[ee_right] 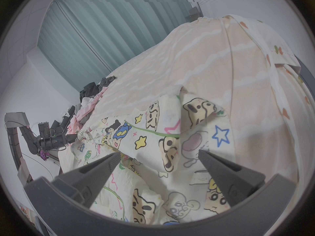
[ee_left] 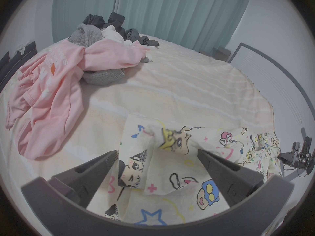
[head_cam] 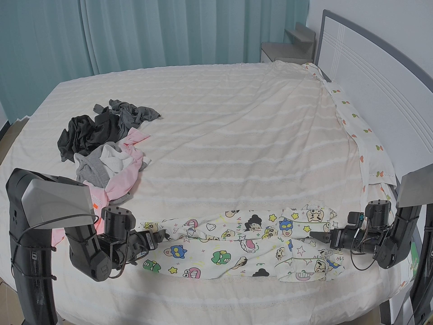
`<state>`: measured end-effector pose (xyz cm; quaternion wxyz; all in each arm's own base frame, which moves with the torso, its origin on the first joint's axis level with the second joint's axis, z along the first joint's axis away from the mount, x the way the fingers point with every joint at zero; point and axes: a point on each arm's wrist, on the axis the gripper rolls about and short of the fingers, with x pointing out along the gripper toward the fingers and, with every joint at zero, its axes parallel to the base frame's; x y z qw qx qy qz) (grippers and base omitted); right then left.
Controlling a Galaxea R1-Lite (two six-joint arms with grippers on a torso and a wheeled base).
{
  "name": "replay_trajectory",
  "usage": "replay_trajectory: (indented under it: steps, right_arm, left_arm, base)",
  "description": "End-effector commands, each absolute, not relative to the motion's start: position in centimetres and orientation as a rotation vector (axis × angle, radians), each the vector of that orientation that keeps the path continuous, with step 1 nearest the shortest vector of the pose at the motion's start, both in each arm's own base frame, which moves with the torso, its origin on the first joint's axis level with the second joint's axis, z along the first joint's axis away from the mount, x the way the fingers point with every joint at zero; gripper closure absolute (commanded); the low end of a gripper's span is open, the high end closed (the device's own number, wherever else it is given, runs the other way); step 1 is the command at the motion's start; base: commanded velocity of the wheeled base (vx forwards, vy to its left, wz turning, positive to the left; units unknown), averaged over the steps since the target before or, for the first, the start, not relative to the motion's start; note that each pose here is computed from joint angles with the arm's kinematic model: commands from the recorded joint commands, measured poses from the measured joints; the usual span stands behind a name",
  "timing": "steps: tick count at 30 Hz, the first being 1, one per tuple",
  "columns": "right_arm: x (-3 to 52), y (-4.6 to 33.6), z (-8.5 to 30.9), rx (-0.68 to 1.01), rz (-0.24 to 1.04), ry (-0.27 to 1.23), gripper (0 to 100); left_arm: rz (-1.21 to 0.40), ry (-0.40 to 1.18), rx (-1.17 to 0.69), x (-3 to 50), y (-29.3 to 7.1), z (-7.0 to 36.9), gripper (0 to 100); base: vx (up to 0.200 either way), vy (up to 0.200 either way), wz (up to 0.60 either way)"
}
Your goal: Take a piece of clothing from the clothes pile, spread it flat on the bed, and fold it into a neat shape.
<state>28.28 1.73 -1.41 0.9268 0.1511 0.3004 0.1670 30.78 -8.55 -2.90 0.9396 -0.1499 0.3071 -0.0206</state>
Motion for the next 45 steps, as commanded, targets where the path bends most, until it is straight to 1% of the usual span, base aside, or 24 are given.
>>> replay_trajectory:
  steps: [1,4,9,14,17,18,19,20,21,24,26,27,29,30,31,32,33,36,37,40,41,45]
  right_arm:
    - [27.7,0.2,-0.1,0.321,0.295,0.567,0]
    - [27.6,-0.7,0.5,0.325,0.268,0.541,0]
    - [27.5,-1.5,1.4,0.328,0.243,0.508,0]
    - [27.4,-1.6,2.1,0.328,0.242,0.484,0]
    - [27.2,-1.1,3.5,0.392,0.247,0.447,0]
    - [26.9,-0.7,4.6,0.447,0.248,0.425,0]
    - [26.7,-0.4,5.3,0.479,0.251,0.408,0]
    - [26.7,-0.4,5.3,0.479,0.251,0.408,0]
    - [26.1,0.1,7.0,0.561,0.251,0.364,0]
    - [24.6,0.3,9.1,0.691,0.205,0.305,0]
    - [24.5,0.3,9.2,0.696,0.205,0.304,0]
    - [23.0,0.8,9.5,0.824,0.197,0.324,0]
    - [22.5,0.9,9.2,0.929,0.184,0.360,0]
    - [22.5,0.9,9.2,0.929,0.184,0.360,0]
    - [22.8,1.1,9.0,0.973,0.185,0.379,0]
    - [22.8,1.1,9.0,0.973,0.185,0.379,0]
    - [23.0,1.7,8.4,0.989,0.203,0.413,0]
    - [23.1,2.6,7.4,0.990,0.237,0.441,0]
    - [22.8,3.2,6.5,0.985,0.254,0.467,0]
    - [22.6,3.8,5.9,0.979,0.269,0.499,0]
    - [22.2,4.6,5.7,0.971,0.292,0.534,0]
    - [22.0,4.7,6.0,0.970,0.304,0.526,0]
  left_arm:
    - [-0.020,0.598,-0.316,29.6,-7.2,-2.8,0]
    - [-0.004,0.551,-0.331,29.0,-6.2,-2.4,0]
    - [0.002,0.516,-0.345,28.1,-5.1,-1.7,0]
    - [-0.012,0.477,-0.374,28.6,-4.6,-0.8,0]
    - [-0.032,0.452,-0.468,29.7,-4.6,-0.2,0]
    - [-0.042,0.458,-0.544,29.9,-4.7,0.3,0]
    - [-0.047,0.469,-0.581,30.0,-4.8,0.6,0]
    - [-0.047,0.469,-0.581,30.0,-4.8,0.6,0]
    - [-0.056,0.521,-0.661,30.3,-4.9,1.1,0]
    - [-0.017,0.623,-0.757,31.3,-5.1,1.5,0]
    - [-0.015,0.626,-0.759,31.3,-5.1,1.5,0]
    - [0.050,0.732,-0.796,32.0,-5.3,1.4,0]
    - [0.109,0.803,-0.847,32.4,-5.3,2.1,0]
    - [0.109,0.803,-0.847,32.4,-5.3,2.1,0]
    - [0.149,0.843,-0.881,32.7,-5.3,2.4,0]
    - [0.149,0.843,-0.881,32.7,-5.3,2.4,0]
    - [0.210,0.889,-0.939,33.1,-5.3,3.2,0]
    - [0.268,0.927,-0.992,33.0,-5.3,4.2,0]
    - [0.273,0.924,-1.007,32.8,-5.2,4.6,0]
    - [0.280,0.917,-1.029,32.8,-5.1,4.9,0]
    - [0.299,0.895,-1.083,33.1,-4.9,5.3,0]
    - [0.299,0.884,-1.128,33.2,-4.7,5.7,0]
  base:
    - [0.000,0.000,0.00]
    - [0.000,0.000,0.00]
    - [0.000,0.000,0.00]
    - [0.000,0.000,0.00]
    - [0.000,0.000,0.00]
    - [0.000,0.000,0.00]
    - [0.000,0.000,0.00]
    - [0.000,0.000,0.00]
    - [0.000,0.000,0.00]
    - [0.000,0.000,0.00]
    - [0.000,0.000,0.00]
    - [0.000,0.000,0.00]
    - [0.000,0.000,0.00]
    - [0.000,0.000,0.00]
    - [0.000,0.000,0.00]
    - [0.000,0.000,0.00]
    - [0.000,0.000,0.00]
    - [0.000,0.000,0.00]
    - [0.000,0.000,0.00]
    - [0.000,0.000,0.00]
    - [0.000,0.000,0.00]
    - [0.000,0.000,0.00]
